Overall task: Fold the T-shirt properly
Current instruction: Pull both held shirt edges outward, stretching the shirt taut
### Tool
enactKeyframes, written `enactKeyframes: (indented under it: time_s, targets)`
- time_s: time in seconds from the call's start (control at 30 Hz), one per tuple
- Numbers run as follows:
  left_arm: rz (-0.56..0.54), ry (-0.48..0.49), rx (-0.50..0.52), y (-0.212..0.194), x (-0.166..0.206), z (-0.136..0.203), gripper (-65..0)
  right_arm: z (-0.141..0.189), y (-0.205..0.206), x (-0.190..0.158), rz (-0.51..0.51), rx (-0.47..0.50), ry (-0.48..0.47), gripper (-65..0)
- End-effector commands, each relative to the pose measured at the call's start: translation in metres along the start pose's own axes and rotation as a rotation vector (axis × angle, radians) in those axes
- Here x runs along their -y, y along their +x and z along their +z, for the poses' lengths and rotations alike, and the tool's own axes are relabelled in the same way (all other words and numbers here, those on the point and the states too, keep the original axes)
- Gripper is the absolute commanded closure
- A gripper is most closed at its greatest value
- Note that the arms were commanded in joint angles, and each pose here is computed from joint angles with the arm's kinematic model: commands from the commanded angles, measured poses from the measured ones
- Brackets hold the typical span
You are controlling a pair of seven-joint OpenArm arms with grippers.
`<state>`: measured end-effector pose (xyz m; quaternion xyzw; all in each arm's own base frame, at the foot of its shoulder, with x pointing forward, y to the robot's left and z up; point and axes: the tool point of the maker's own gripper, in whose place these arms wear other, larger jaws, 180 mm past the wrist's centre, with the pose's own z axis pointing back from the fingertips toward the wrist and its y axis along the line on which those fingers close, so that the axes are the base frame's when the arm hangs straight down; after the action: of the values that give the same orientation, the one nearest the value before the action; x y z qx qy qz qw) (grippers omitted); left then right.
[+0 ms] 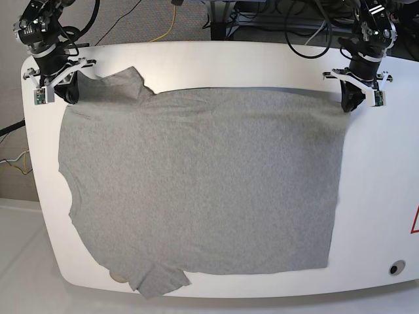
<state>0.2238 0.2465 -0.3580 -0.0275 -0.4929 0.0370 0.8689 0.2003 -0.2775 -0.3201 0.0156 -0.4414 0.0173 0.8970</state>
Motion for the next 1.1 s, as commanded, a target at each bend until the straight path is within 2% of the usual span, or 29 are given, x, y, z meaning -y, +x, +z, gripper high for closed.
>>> enactKeyframes:
  time_s: [0.0, 0.07, 0.33, 0.53, 0.73, 0.93, 1.07]
  targets:
    - [-0.015, -0.002, 0.040, 0.012, 0.000, 0.001, -4.8, 0.001, 0.014, 0.002, 0.005, 0.049, 0.008, -0.5]
    - [-0.030, -0.004, 0.045, 0.013, 0.001, 0.006, -8.9, 0.003, 0.012, -0.003, 0.008, 0.047, 0.019, -0.4]
    - [-0.041, -0.004, 0.045, 0.014, 0.002, 0.010, -9.6, 0.005, 0.014, -0.006, 0.010, 0.052, 0.029, -0.4]
    - [-0.038, -0.009, 0.015, 0.009, 0.003, 0.013, -18.6, 0.006, 0.011, -0.006, 0.009, 0.046, 0.025, -0.6]
    - [-0.040, -0.022, 0.029, 0.011, 0.004, 0.011, -22.2, 0.004, 0.008, -0.002, 0.058, 0.014, -0.003, -0.6]
    - [-0.058, -0.039, 0.054, 0.020, 0.008, 0.013, -23.4, 0.003, 0.005, 0.001, 0.112, -0.015, -0.024, -0.4]
    - [-0.087, -0.046, 0.097, 0.038, 0.015, 0.016, -22.1, 0.003, -0.001, 0.014, 0.162, -0.068, -0.088, -0.5]
